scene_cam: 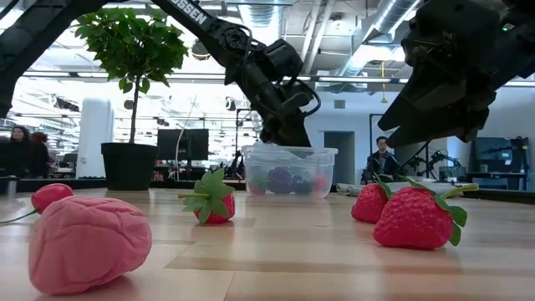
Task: Pick and placing Produce into tupperware
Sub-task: Put the top apricot into the container, then put the strawberry into the container
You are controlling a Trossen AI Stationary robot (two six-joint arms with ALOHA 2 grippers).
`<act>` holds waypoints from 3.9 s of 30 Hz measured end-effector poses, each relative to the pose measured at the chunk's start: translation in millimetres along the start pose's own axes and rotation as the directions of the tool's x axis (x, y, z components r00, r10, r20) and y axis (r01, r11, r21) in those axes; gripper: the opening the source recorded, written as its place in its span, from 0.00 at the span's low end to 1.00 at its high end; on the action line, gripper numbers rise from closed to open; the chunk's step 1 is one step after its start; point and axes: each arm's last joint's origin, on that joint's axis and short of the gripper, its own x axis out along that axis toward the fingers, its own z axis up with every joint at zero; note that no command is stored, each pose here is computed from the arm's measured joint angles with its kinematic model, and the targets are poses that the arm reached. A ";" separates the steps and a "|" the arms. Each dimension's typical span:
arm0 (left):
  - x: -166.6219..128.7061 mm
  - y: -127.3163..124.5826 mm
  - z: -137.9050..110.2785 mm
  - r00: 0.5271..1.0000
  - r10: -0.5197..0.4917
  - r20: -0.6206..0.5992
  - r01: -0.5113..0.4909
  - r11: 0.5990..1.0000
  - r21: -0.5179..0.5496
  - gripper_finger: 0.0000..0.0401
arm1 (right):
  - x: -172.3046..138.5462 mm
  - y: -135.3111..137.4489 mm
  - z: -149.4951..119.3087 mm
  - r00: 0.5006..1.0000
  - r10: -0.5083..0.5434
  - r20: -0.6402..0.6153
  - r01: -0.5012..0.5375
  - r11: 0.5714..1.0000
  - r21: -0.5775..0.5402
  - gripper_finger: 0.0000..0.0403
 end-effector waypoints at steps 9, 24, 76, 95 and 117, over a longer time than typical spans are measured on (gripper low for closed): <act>-26.4 -3.3 9.9 0.996 -0.081 0.038 0.080 0.997 0.016 0.48 | -0.5 0.5 -0.7 1.000 0.005 -0.005 -0.005 1.000 0.000 0.55; -205.3 -62.8 25.6 0.975 -0.147 0.169 0.109 0.971 0.211 0.48 | -8.8 7.0 -16.7 0.979 0.101 -0.178 -0.125 0.984 -0.127 0.55; -322.2 -127.5 -158.9 0.913 0.092 0.398 -0.021 0.983 -0.180 0.48 | 49.3 36.2 -14.3 0.944 0.085 -0.318 -0.189 0.932 -0.310 0.65; -322.3 -127.4 -159.0 0.912 0.094 0.398 -0.016 0.981 -0.194 0.48 | 56.4 31.6 -4.9 0.929 0.126 -0.349 -0.249 0.909 -0.336 0.65; -322.4 -127.3 -158.9 0.912 0.094 0.399 -0.016 0.981 -0.196 0.48 | 60.0 31.9 2.8 0.923 0.160 -0.351 -0.291 0.887 -0.360 0.65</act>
